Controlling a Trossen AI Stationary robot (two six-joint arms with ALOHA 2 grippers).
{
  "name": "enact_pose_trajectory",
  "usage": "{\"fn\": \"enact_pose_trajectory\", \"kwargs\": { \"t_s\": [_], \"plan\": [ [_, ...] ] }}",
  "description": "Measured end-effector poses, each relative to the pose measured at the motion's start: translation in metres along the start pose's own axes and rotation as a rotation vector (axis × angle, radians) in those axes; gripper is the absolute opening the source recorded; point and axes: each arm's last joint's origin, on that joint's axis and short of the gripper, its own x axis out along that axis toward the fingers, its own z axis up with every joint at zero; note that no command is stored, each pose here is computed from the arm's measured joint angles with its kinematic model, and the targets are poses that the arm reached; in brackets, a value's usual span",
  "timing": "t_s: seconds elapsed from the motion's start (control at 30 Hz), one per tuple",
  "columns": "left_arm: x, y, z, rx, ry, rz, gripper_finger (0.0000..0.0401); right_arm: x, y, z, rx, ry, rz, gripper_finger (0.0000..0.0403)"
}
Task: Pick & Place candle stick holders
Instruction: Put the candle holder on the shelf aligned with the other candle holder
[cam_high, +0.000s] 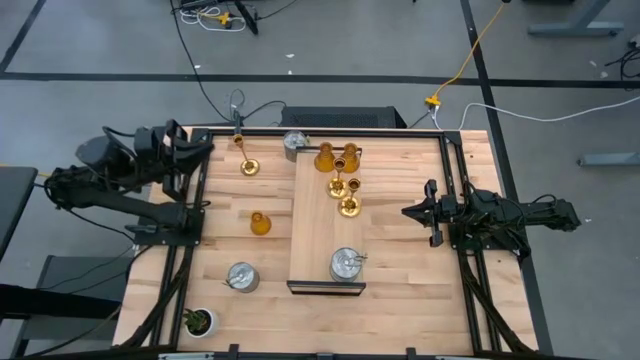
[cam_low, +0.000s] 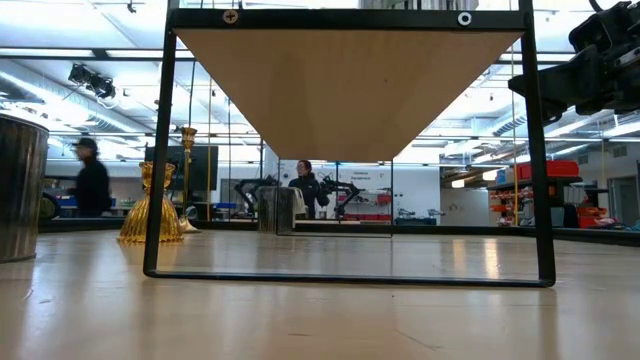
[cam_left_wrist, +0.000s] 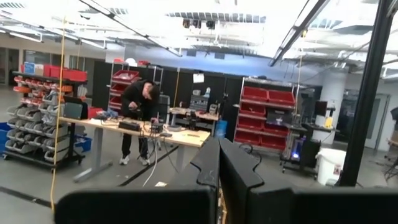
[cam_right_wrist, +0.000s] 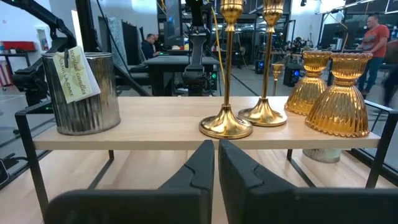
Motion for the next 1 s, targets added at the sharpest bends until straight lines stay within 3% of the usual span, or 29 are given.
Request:
{"fn": "enact_pose_trajectory", "kwargs": {
  "t_s": [0.43,0.77,1.0],
  "plan": [
    [0.003,-0.001,-0.009,0.03,0.078,0.005,0.001,0.0,0.0,0.0,0.0,0.0,0.0,0.0027],
    [0.012,-0.006,-0.034,0.105,0.297,-0.07,0.001,0.0,0.0,0.0,0.0,0.0,0.0,0.0027],
    [0.02,-0.009,-0.043,0.13,0.362,-0.073,0.001,0.0,0.0,0.0,0.0,0.0,0.001,0.0027]
  ]
}}
